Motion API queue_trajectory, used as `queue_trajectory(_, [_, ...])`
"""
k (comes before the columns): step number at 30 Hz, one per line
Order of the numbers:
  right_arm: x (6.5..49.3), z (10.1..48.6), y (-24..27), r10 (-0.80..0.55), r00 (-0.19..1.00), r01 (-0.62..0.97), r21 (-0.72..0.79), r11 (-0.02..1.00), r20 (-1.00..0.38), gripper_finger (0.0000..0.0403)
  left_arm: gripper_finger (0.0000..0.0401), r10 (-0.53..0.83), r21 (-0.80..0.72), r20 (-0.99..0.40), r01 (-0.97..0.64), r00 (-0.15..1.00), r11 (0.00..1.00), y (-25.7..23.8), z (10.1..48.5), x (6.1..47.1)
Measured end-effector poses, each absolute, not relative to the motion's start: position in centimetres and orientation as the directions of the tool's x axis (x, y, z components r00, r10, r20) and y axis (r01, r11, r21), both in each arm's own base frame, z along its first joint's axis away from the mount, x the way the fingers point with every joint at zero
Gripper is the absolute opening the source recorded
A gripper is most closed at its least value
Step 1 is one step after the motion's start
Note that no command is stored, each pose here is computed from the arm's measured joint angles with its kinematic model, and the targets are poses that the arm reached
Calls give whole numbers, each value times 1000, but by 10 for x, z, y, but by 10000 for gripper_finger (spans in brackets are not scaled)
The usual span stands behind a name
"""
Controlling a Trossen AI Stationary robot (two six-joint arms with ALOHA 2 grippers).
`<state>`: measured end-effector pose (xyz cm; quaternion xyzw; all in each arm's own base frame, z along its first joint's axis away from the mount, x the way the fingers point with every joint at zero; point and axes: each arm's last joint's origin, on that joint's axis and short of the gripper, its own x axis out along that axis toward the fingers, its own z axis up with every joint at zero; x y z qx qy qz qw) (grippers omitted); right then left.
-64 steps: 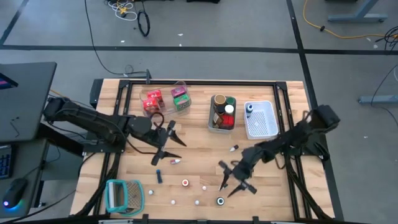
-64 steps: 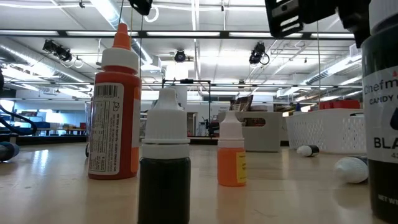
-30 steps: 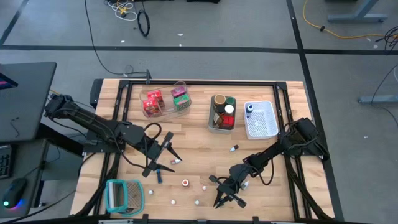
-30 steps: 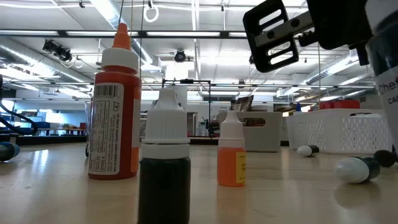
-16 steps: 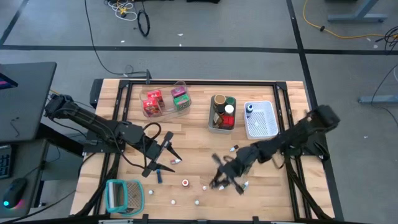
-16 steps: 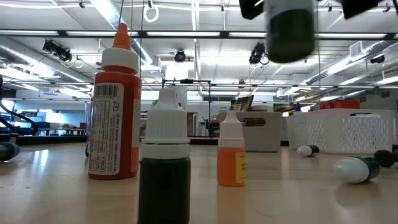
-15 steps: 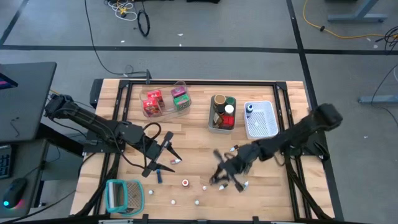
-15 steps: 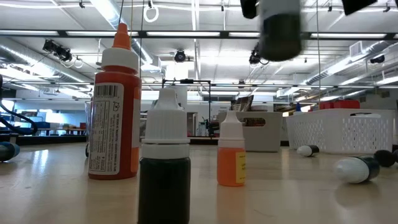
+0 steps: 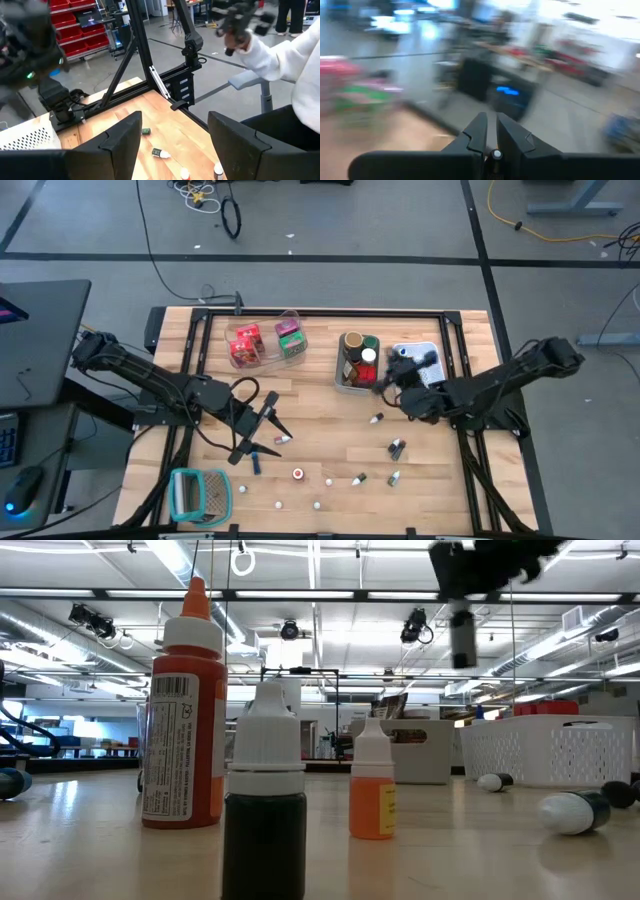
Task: Pick & Place Kitchen Items
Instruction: Put the large black food coloring bottle into the white bin
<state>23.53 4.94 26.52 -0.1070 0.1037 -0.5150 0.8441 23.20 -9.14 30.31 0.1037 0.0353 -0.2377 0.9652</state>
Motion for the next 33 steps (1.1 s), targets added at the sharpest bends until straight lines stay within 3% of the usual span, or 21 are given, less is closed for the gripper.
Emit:
queue_trajectory(3, [223,243,36,-954,300,926,-237,294,-9,35,236,-451,183,-118,466,885,866,-91,303,232])
queue_trajectory(11, [195,189,1,-986,167,977,-131,167,-12,35,236,-449,184,-118,464,886,867,-91,303,232])
queue_trajectory(30, [186,175,-46,-968,122,989,-54,137,-218,36,236,-433,250,-150,458,889,853,-91,300,232])
queue_trajectory(33, [182,173,-51,-976,67,993,-85,86,-209,36,236,-433,254,-157,460,888,851,-91,299,232])
